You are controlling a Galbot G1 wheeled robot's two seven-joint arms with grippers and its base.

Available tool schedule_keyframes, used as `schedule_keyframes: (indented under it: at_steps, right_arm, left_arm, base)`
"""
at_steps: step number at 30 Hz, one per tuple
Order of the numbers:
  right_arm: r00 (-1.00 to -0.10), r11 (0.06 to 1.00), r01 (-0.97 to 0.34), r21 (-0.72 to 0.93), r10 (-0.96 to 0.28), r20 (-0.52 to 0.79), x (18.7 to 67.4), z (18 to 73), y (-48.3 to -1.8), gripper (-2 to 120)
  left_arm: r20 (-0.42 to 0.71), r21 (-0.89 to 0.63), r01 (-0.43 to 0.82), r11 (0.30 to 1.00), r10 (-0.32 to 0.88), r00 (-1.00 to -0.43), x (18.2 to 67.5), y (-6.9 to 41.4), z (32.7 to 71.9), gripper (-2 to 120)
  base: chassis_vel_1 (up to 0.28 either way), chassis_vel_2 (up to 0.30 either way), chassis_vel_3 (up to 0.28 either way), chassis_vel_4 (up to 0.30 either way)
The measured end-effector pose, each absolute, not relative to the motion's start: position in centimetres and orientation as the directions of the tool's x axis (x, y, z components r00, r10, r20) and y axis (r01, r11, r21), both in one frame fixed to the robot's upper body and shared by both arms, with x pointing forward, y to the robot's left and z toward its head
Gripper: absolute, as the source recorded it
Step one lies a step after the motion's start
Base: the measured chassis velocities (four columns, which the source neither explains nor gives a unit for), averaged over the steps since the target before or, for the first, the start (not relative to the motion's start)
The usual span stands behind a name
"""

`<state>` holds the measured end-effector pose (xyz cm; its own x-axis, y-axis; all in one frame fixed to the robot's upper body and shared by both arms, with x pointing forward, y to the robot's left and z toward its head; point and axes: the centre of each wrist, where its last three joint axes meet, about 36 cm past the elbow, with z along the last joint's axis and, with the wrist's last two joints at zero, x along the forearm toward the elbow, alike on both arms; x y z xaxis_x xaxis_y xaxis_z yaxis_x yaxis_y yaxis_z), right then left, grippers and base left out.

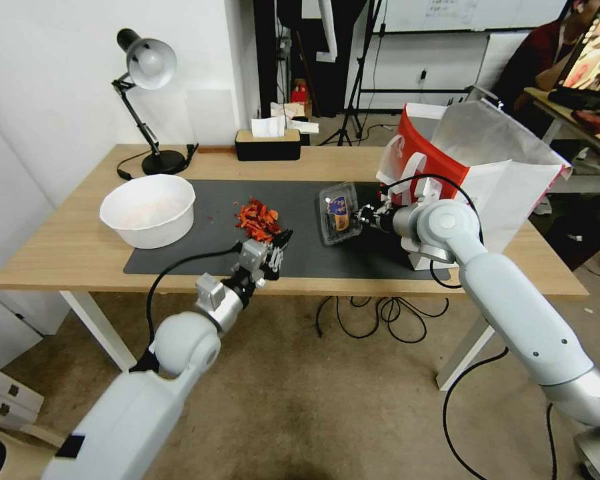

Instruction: Close the disposable takeout box, then place it into the delivery bag.

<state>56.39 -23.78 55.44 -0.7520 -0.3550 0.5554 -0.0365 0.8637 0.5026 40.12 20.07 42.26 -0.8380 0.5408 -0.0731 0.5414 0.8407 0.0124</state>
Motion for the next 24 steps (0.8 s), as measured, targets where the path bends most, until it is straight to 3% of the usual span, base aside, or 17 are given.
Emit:
schedule_keyframes:
  at_steps: [3, 7, 9, 13, 16, 21, 24]
  right_arm:
    - [-0.764, 0.851, -0.059, 0.522, -0.375, 0.525, 55.7, 55.7, -24.2, 2]
    - [-0.770, 0.843, -0.072, 0.533, -0.386, 0.507, 55.3, 55.9, -24.4, 2]
    - [-0.783, 0.833, -0.083, 0.547, -0.394, 0.481, 54.7, 56.3, -25.0, 2]
    - [-0.803, 0.826, -0.084, 0.558, -0.388, 0.452, 53.8, 56.5, -25.9, 2]
    - [-0.833, 0.827, -0.116, 0.550, -0.382, 0.400, 52.1, 56.2, -26.4, 2]
    - [-0.847, 0.831, -0.143, 0.537, -0.383, 0.368, 51.1, 56.3, -26.4, 2]
    - [-0.868, 0.832, -0.180, 0.525, -0.386, 0.314, 50.2, 56.0, -26.0, 2]
  left_arm:
    - [-0.082, -0.026, 0.496, 0.868, 0.493, -0.866, 38.8, 20.1, 41.8, 19]
    - [-0.089, -0.042, 0.473, 0.880, 0.468, -0.879, 38.2, 20.2, 41.7, 27]
    - [-0.099, -0.059, 0.454, 0.889, 0.447, -0.889, 37.6, 20.1, 41.8, 39]
    - [-0.116, -0.080, 0.447, 0.891, 0.437, -0.892, 37.3, 19.9, 41.7, 49]
    - [-0.135, -0.108, 0.434, 0.895, 0.419, -0.898, 36.8, 20.1, 41.6, 67]
    - [-0.144, -0.109, 0.426, 0.898, 0.410, -0.901, 36.8, 20.2, 41.6, 79]
    - [-0.149, -0.118, 0.420, 0.900, 0.402, -0.904, 36.8, 20.0, 41.5, 95]
  base:
    - [0.000, 0.000, 0.000, 0.000]
    - [0.000, 0.000, 0.000, 0.000]
    - [0.000, 0.000, 0.000, 0.000]
    - [0.000, 0.000, 0.000, 0.000]
    - [0.000, 0.000, 0.000, 0.000]
    - [0.000, 0.000, 0.000, 0.000]
    - [0.000, 0.000, 0.000, 0.000]
